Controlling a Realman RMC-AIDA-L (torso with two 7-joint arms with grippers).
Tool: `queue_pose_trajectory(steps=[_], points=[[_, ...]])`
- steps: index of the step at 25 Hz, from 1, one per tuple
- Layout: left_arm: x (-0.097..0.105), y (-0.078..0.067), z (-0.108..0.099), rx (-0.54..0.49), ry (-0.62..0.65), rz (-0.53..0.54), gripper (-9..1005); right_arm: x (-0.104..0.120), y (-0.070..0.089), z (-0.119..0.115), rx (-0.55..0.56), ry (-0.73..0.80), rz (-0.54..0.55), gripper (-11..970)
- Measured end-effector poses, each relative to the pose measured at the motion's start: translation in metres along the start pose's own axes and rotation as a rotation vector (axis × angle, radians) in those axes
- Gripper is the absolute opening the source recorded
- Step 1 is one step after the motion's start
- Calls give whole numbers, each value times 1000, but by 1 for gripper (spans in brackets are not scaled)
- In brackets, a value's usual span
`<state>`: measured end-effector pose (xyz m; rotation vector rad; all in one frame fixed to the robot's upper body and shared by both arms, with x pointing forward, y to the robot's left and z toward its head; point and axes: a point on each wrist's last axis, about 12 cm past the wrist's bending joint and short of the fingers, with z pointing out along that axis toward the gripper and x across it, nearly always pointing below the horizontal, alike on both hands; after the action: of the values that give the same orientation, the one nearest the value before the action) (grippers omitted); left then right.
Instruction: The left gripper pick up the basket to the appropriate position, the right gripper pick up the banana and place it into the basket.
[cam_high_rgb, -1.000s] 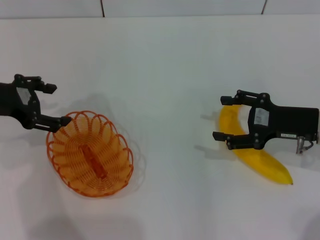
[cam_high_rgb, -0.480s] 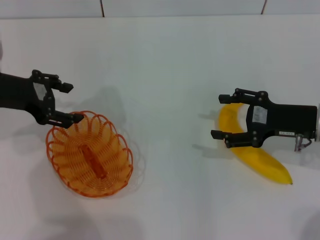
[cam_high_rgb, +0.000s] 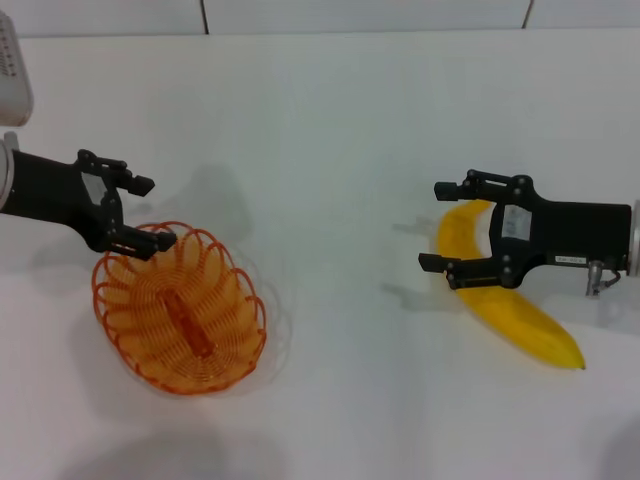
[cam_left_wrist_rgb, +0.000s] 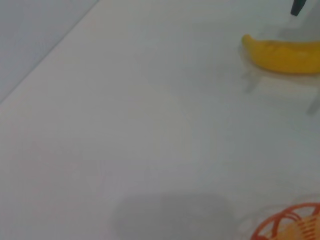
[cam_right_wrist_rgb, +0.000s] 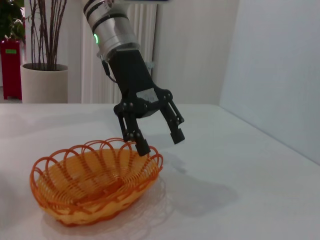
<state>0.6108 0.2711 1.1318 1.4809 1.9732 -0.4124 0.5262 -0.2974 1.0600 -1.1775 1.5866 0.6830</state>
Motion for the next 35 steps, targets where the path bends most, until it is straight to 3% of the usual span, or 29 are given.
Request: queue_pose_trajectory(steps=[16, 21, 27, 32, 35], points=[[1, -1, 8, 41, 72, -6, 816, 0, 0, 0, -1, -1, 0, 875], [0, -1, 9, 40, 69, -10, 751, 0, 0, 0, 0, -1, 0, 875], [-1, -1, 9, 38, 70, -16, 497, -1, -1, 0, 0, -1, 0, 874], [0, -1, 9, 37, 72, -18, 229, -1, -1, 1, 0, -2, -1, 874], [0, 0, 9, 32, 73, -19, 138, -1, -1, 1, 0, -2, -1, 873]])
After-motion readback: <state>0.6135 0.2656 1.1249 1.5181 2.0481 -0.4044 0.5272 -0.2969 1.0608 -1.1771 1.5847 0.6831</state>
